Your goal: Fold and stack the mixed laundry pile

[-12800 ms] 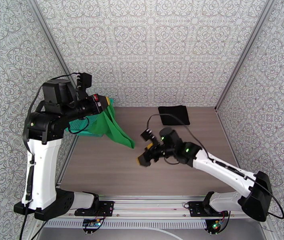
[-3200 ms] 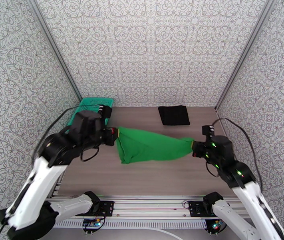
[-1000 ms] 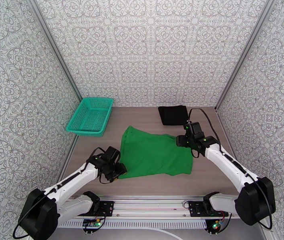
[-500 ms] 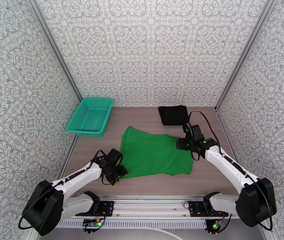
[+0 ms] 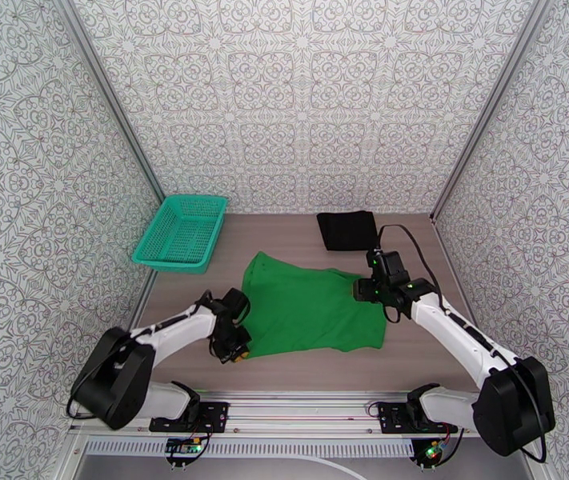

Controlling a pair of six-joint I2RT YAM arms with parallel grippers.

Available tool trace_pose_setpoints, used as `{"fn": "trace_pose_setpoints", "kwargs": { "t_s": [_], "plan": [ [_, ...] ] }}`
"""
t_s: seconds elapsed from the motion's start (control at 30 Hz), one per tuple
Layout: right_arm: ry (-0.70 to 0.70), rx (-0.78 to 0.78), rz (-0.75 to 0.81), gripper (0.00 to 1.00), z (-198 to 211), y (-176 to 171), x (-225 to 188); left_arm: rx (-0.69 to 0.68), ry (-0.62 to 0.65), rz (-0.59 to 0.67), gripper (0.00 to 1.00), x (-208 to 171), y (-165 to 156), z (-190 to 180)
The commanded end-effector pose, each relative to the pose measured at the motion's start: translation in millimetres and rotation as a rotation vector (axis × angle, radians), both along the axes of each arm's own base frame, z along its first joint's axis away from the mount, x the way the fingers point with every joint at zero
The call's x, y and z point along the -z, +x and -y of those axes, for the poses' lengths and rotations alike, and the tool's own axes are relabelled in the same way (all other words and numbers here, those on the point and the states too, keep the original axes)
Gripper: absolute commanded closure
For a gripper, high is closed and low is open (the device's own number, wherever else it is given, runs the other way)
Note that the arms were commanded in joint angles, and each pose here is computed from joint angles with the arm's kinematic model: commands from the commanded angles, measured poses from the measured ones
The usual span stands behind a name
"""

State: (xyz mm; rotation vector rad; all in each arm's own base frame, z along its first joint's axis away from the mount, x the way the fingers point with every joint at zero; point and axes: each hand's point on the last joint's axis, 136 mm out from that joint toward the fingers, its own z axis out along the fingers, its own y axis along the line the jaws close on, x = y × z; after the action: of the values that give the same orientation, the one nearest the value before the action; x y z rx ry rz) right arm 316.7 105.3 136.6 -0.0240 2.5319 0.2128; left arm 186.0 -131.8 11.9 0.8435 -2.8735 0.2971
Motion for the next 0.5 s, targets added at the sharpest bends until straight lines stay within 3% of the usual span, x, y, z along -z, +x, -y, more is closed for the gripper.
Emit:
{"fn": "trace_pose_setpoints", "kwargs": {
  "t_s": [0.0,0.3,0.47],
  "plan": [
    [0.032,0.0,-0.037,0.38,-1,-19,8,0.064,0.037,0.247,1.0,-2,70,2],
    [0.135,-0.039,-0.173,0.35,-26,-82,47,0.169,-0.043,0.649,1.0,-200,168,30],
    [0.145,-0.072,-0.244,0.31,-48,-113,65,0.173,-0.125,0.769,1.0,-263,200,36]
  ]
}}
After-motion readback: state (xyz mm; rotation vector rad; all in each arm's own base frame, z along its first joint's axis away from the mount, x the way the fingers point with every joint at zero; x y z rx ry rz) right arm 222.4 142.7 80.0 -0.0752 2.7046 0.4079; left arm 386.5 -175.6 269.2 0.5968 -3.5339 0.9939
